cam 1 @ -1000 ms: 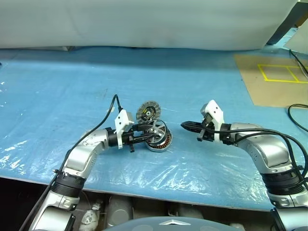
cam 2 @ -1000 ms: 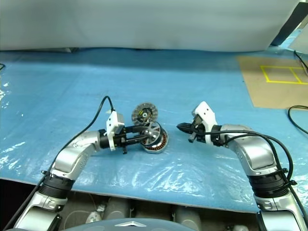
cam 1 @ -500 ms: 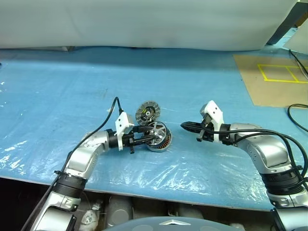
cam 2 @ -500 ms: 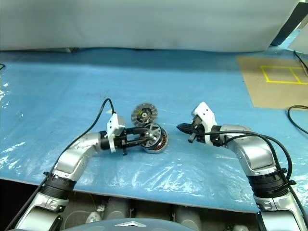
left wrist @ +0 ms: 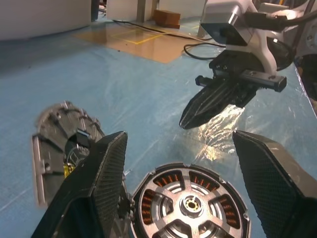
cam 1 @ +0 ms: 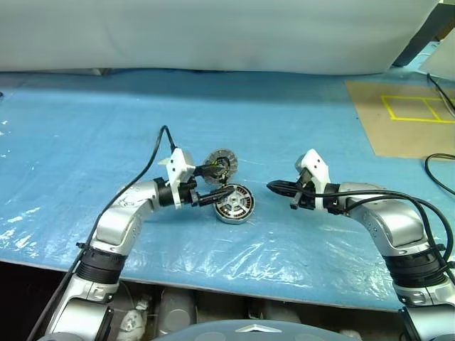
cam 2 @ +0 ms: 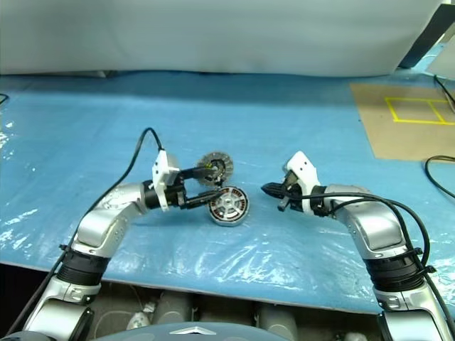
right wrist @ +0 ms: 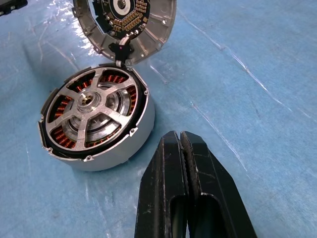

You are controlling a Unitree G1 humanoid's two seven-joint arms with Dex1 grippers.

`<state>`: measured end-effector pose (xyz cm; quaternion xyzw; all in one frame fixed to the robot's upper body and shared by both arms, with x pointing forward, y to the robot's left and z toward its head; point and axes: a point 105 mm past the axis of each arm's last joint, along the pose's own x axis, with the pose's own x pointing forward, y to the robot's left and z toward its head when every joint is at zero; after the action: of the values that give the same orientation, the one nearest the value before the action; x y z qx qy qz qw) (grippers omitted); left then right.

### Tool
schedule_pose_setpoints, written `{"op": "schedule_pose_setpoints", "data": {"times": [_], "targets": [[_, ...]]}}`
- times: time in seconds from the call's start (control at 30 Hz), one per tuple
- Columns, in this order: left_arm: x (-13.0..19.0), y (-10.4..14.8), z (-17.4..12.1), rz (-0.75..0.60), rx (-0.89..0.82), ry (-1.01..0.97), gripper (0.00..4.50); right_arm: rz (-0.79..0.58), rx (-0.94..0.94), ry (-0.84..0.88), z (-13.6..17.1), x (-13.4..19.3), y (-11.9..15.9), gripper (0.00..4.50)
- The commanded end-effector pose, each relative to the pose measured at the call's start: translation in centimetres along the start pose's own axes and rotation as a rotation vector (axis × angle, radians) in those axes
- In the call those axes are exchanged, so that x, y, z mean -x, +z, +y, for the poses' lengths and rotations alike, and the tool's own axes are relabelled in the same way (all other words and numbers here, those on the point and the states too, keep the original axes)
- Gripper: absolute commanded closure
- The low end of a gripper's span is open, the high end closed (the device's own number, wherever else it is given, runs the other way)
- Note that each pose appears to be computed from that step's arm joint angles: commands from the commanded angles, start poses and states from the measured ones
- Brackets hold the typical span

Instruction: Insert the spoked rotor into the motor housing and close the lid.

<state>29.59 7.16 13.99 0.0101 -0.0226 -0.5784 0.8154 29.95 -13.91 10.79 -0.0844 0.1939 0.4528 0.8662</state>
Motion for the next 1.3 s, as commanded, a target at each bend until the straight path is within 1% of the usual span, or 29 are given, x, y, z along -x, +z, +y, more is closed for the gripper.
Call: {"op": "schedule_pose_setpoints", "data": {"times": [0.03,0.1,0.27,0.4,0.5,0.7,0.73,0.8,0.87,0.9,0.97,1.03,1.07,1.2,1.3], "targets": [[0.8,1.1,-0.5,-0.031,-0.006,-0.024,0.93,-0.092,0.043,0.074,1.3,-0.1,2.7,4.5],[1.7,0.7,-0.8,-0.014,0.023,-0.037,0.93,-0.11,0.044,0.13,2.2,-0.6,3.3,4.5],[3.8,-1.6,-1.3,0.051,0.088,-0.022,0.93,-0.072,0.066,0.253,3.9,-2.4,2.6,4.5],[5.0,-3.2,-1.5,0.091,0.082,0.004,0.93,-0.083,0.076,0.321,4.5,-3.3,3.2,4.5],[5.5,-4.2,-2.2,0.125,0.079,0.0,0.93,-0.089,0.092,0.353,4.7,-4.0,3.6,4.5],[5.9,-5.0,-2.7,0.125,0.078,0.022,0.93,-0.08,0.08,0.358,4.4,-5.3,3.6,4.5],[5.9,-5.0,-2.7,0.124,0.077,0.024,0.93,-0.05,0.072,0.353,4.3,-5.8,2.8,4.5],[5.7,-5.1,-2.8,0.121,0.072,0.026,0.93,0.066,0.095,0.317,3.5,-6.7,-0.3,4.5],[5.4,-4.9,-2.8,0.116,0.068,0.028,0.93,0.168,0.128,0.313,3.1,-7.0,-3.2,4.5],[5.3,-4.9,-2.7,0.118,0.061,0.026,0.93,0.192,0.127,0.33,3.3,-6.9,-4.1,4.5],[5.2,-4.7,-2.7,0.12,0.051,0.022,0.93,0.208,0.132,0.345,3.4,-6.7,-4.8,4.5],[5.0,-4.4,-2.5,0.112,0.053,0.024,0.93,0.204,0.158,0.338,3.2,-6.6,-4.6,4.5],[4.9,-4.3,-2.5,0.114,0.046,0.023,0.93,0.18,0.151,0.328,3.1,-6.7,-4.0,4.5],[4.7,-4.0,-1.9,0.105,0.025,0.036,0.93,0.032,0.071,0.327,3.0,-6.8,-0.5,4.5],[4.7,-3.7,-0.5,0.074,0.013,0.093,0.93,-0.061,0.014,0.356,3.3,-6.2,1.9,4.5]]}}
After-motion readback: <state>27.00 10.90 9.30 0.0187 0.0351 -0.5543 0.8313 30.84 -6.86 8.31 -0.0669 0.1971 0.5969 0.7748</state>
